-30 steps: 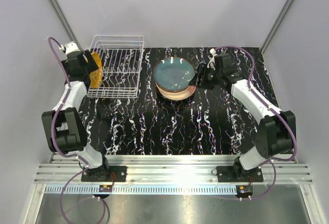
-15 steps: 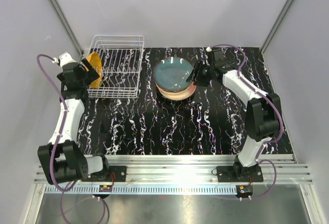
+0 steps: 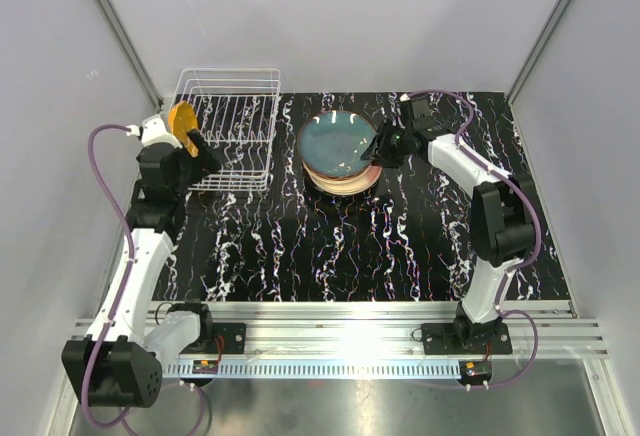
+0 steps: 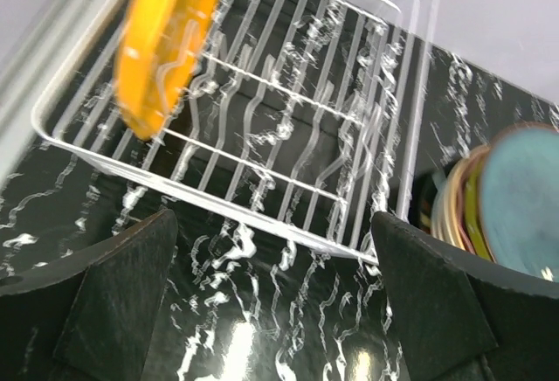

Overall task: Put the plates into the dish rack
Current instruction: Grab a plate with the right arm

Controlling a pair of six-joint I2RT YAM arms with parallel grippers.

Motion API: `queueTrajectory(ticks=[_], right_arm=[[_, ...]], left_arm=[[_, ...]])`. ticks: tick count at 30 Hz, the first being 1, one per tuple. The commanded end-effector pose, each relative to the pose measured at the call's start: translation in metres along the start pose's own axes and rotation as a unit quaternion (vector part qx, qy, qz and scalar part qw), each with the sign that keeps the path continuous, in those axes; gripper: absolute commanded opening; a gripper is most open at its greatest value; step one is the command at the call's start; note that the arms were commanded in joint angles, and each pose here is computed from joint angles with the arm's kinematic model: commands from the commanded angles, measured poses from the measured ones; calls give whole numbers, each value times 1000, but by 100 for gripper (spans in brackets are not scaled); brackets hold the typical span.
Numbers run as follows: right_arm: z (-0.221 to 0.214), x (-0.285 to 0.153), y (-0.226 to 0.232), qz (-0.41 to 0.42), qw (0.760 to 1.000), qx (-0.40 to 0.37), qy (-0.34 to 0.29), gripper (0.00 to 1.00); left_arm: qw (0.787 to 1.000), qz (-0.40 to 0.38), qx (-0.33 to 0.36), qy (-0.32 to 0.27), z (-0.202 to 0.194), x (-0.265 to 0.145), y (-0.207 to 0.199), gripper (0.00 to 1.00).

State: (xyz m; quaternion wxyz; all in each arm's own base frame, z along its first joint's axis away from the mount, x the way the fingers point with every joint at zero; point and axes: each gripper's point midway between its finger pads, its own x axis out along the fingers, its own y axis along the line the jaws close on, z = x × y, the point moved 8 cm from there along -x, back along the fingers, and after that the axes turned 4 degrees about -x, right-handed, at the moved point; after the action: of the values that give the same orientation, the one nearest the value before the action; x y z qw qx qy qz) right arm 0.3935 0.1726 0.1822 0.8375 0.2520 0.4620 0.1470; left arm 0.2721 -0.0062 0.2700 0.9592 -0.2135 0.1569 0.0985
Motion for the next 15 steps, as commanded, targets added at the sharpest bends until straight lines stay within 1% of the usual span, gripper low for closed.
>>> queueTrajectory(ticks=[1, 2, 4, 5, 8, 9, 13, 15], right_arm=[[11, 0, 6, 14, 1000, 7, -21, 43], [11, -1, 6, 14, 1000, 8, -24, 39], [11, -5, 7, 13, 999, 8, -28, 35], [12, -9, 8, 13, 999, 7, -33, 31], [11, -13, 8, 5, 999, 4, -34, 24], [11, -16, 8, 4, 999, 0, -33, 20], [7, -23, 7, -2, 999, -3, -32, 9], [8, -28, 7, -6, 999, -3, -33, 7]], left_arm=[[999, -30, 13, 6, -8, -9, -10, 96], [999, -37, 19, 8, -10, -10, -13, 95], [999, -39, 23, 12, -11, -9, -15, 95], [999, -45, 25, 18, -12, -9, -16, 95], [998, -53, 31, 23, -13, -7, -20, 95], [998, -54, 37, 25, -14, -6, -20, 95], [995, -57, 84, 13, -16, -5, -22, 95], [993, -53, 101, 10, -19, -5, -22, 95]])
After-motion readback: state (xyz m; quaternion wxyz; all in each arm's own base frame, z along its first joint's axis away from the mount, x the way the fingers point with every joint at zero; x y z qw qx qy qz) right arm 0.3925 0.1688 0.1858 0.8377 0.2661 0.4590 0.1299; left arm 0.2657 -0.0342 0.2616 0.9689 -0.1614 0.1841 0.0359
